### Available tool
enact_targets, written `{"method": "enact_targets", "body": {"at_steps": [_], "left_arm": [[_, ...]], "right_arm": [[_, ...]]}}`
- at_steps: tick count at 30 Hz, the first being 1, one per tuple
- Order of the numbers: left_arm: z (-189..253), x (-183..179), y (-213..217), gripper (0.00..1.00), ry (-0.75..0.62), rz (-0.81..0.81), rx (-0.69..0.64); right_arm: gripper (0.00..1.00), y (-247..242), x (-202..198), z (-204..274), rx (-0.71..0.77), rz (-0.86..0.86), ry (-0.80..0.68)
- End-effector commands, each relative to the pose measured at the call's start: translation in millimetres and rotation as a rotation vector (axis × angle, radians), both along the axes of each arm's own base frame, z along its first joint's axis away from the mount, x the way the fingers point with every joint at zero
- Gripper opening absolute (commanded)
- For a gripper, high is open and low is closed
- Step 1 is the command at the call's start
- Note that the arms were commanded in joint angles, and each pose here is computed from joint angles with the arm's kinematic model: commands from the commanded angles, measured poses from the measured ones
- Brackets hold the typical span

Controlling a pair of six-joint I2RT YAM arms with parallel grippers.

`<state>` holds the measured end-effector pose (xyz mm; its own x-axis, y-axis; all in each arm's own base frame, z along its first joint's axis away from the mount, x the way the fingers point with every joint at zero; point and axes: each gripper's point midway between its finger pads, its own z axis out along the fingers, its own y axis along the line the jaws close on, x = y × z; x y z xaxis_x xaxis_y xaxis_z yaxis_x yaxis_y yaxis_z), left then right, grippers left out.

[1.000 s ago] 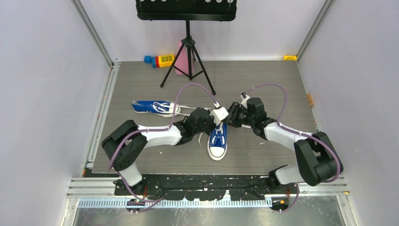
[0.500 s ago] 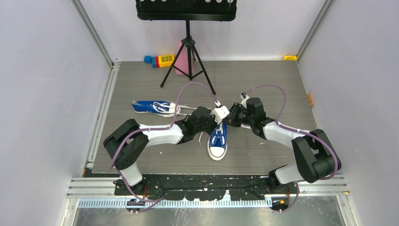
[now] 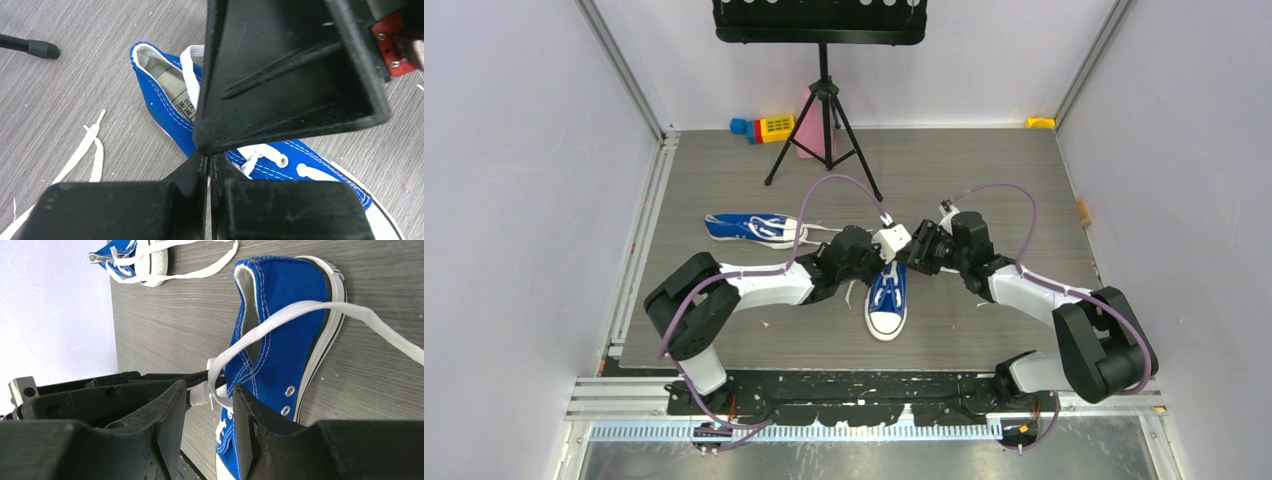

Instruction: Tie the shoes

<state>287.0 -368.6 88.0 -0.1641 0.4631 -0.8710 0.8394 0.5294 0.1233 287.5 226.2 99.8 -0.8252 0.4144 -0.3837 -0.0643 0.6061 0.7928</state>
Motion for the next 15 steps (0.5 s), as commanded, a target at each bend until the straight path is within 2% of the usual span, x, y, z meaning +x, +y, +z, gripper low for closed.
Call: {"method": "enact_targets", "body": {"at_steps": [1, 5, 8, 15], "left_arm": [[23.1, 13.8, -10.8, 0.01, -0.045, 0.018, -0.06], [26.0, 14.1, -11.6, 0.01, -0.05, 0.016, -0.066], [26.2, 14.5, -12.1, 0.01, -0.05, 0.016, -0.065], [26.5, 13.2, -13.4, 0.01, -0.048, 0.008, -0.074]], "right_arm": [[0.45, 0.2, -6.3, 10.9, 0.01, 0.014, -0.039], [0.41, 0.5, -7.9, 9.6, 0.011, 0.021, -0.036], [0.34, 3.2, -8.7, 11.4, 0.025, 0.036, -0.04], [0.28, 5.7, -7.2, 9.9, 0.03, 0.047, -0.034]]}}
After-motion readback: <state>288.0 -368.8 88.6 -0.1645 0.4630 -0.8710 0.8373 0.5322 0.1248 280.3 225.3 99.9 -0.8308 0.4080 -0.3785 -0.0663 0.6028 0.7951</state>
